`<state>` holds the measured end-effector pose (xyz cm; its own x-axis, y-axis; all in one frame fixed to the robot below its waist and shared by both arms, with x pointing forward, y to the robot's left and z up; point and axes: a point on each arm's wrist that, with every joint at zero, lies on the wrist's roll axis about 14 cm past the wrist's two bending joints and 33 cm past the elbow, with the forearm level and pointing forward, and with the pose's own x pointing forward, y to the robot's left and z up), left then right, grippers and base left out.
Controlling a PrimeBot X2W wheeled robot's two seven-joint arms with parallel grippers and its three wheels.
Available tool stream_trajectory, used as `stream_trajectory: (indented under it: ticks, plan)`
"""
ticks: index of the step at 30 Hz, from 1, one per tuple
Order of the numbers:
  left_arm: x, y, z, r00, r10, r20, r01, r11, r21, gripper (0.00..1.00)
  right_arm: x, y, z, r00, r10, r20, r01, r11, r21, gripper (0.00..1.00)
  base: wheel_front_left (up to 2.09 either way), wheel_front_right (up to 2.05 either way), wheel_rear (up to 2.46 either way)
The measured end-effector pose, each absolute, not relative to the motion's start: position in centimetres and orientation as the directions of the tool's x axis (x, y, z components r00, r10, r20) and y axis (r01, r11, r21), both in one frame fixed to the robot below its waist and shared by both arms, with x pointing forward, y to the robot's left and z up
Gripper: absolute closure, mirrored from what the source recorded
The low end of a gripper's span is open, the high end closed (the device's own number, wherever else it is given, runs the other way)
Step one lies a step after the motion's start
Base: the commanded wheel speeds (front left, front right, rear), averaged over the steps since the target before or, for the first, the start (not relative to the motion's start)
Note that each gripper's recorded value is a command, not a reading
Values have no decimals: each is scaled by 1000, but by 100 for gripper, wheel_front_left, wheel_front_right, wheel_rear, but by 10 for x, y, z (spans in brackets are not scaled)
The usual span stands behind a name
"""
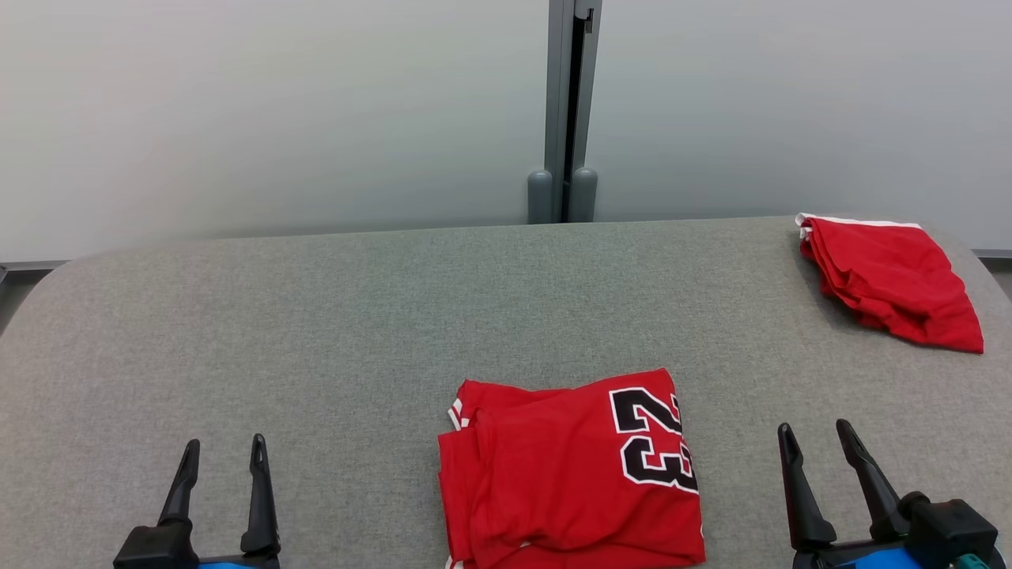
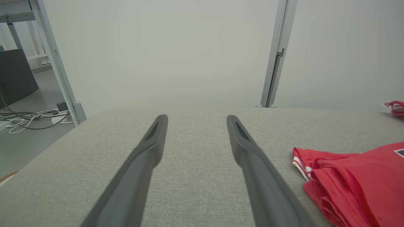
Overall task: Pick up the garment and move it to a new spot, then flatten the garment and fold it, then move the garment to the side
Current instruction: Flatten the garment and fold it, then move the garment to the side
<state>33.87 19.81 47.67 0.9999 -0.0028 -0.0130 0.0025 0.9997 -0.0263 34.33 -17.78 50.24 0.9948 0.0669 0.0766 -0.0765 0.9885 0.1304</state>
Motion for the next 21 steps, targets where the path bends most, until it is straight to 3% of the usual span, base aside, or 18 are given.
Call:
stream_trajectory:
  ticks: [21]
  plan:
    - [345,198,478,1000,-10,-11,10,1000,-11,0,351,-178,498,996,74,58,-81,989,121,0,0,0,0]
